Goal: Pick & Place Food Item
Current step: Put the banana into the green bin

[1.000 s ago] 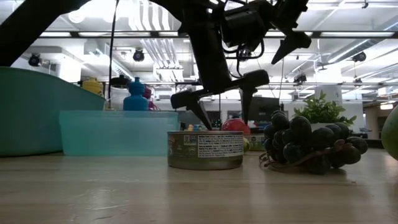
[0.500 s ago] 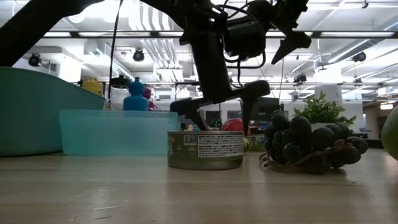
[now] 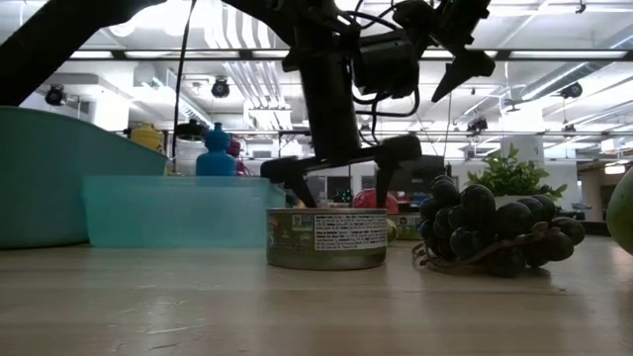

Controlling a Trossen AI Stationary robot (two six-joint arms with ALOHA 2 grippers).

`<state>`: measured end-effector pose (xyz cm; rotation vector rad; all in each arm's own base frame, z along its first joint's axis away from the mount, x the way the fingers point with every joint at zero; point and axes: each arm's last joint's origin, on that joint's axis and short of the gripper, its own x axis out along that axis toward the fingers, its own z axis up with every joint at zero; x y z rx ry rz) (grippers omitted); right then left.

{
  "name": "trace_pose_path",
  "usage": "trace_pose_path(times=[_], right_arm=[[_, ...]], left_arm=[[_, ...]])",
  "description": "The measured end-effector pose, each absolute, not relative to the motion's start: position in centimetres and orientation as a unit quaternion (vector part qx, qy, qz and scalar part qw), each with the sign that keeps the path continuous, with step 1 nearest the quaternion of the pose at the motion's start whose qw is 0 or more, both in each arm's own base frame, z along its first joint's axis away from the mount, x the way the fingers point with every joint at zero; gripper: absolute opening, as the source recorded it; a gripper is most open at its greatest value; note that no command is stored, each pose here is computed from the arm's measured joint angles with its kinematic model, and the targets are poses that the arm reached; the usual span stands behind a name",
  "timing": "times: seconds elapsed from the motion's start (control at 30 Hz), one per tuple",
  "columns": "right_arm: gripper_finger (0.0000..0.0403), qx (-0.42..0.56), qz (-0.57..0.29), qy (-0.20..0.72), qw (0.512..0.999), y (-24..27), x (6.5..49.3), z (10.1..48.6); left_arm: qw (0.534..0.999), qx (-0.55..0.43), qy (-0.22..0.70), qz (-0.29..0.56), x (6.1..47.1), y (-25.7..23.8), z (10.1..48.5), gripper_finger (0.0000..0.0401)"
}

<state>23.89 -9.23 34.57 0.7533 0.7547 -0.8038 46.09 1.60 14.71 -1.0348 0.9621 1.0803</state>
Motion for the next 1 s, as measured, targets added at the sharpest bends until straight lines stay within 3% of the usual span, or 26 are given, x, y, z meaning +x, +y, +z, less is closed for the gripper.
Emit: trace_pose_path(times=[0.37, 1.0], right_arm=[[0.0378, 0.349, -0.373, 0.35, 0.785, -9.23, 23.89, 34.58], [0.0378, 0.349, -0.373, 0.35, 0.785, -9.22, 23.89, 34.57]], left_arm=[[0.617, -0.461, 0.416, 0.483, 45.94, 1.61, 14.67, 0.0337], [0.623, -0.468, 0.405, 0.478, 46.21, 1.71, 14.73, 0.0181]])
